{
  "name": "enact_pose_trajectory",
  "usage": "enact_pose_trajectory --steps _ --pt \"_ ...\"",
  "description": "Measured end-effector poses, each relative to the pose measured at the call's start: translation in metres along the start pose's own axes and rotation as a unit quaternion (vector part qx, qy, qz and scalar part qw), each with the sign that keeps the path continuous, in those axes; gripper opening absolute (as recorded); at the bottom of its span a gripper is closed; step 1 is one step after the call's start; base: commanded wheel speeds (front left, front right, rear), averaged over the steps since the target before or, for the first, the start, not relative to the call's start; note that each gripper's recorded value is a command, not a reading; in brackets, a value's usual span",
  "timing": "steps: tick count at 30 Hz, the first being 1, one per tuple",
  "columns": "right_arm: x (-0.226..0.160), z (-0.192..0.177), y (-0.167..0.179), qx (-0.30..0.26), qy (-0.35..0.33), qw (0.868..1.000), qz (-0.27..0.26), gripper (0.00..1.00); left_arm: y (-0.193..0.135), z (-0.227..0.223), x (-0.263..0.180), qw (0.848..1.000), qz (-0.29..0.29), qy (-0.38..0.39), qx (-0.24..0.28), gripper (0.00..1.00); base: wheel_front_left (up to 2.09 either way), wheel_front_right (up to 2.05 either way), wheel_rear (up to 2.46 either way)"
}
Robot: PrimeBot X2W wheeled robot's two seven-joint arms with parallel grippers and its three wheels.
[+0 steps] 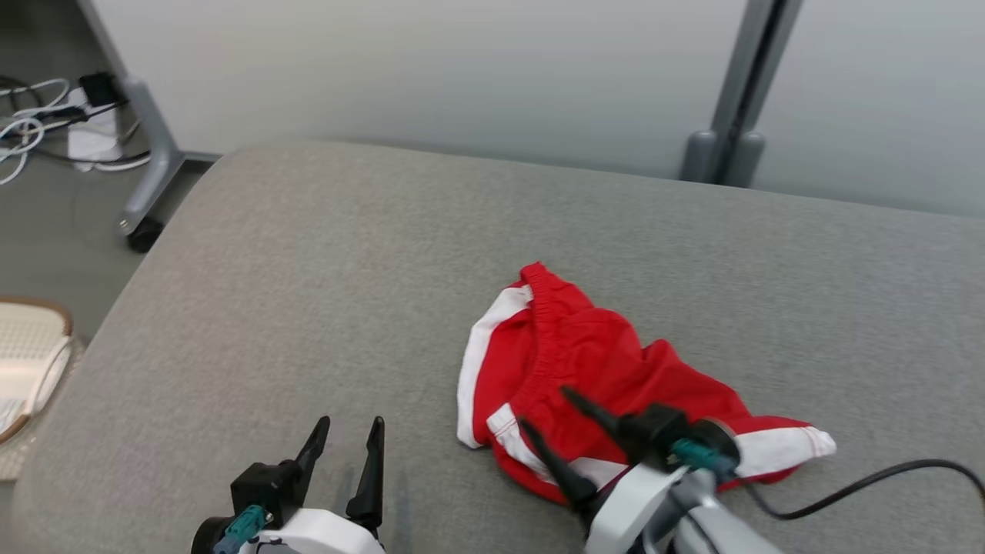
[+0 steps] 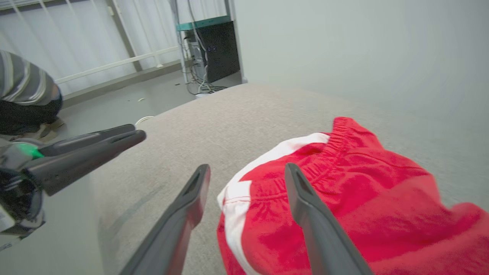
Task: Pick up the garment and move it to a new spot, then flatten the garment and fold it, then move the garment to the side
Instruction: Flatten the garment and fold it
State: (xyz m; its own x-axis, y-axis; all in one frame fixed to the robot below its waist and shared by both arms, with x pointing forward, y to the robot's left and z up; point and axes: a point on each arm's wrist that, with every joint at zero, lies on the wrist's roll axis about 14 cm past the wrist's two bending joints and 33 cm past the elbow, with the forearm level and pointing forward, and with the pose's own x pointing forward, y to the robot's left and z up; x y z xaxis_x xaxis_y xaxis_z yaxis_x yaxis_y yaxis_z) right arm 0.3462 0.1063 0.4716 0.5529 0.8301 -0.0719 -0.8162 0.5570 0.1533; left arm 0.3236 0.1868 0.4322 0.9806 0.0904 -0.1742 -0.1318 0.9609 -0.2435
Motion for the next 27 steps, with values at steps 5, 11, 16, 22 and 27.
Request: enact_pose_trajectory --steps 5,11,16,22,27 --pt "-0.039 0.023 -0.077 -0.009 -0.039 0.989 -0.140 1.00 -0.016 0.008 0.008 1.000 -0.025 -0.012 0.009 1.00 0.00 0.00 0.00" --pt "-0.116 0.018 -0.138 -0.009 -0.052 0.957 -0.286 1.00 -0.041 0.012 0.020 0.997 -0.065 -0.017 0.028 1.00 0.00 0.00 0.00" --pt "-0.157 0.006 -0.148 0.003 -0.050 0.939 -0.341 1.00 -0.053 0.004 0.024 0.996 -0.085 -0.005 0.036 1.00 0.00 0.00 0.00" --pt "-0.188 -0.004 -0.150 0.015 -0.050 0.924 -0.379 1.00 -0.049 -0.009 0.020 0.995 -0.084 0.012 0.055 1.00 0.00 0.00 0.00" --pt "-0.198 -0.010 -0.146 0.024 -0.049 0.920 -0.389 1.00 -0.036 -0.014 0.012 0.996 -0.065 0.018 0.065 1.00 0.00 0.00 0.00"
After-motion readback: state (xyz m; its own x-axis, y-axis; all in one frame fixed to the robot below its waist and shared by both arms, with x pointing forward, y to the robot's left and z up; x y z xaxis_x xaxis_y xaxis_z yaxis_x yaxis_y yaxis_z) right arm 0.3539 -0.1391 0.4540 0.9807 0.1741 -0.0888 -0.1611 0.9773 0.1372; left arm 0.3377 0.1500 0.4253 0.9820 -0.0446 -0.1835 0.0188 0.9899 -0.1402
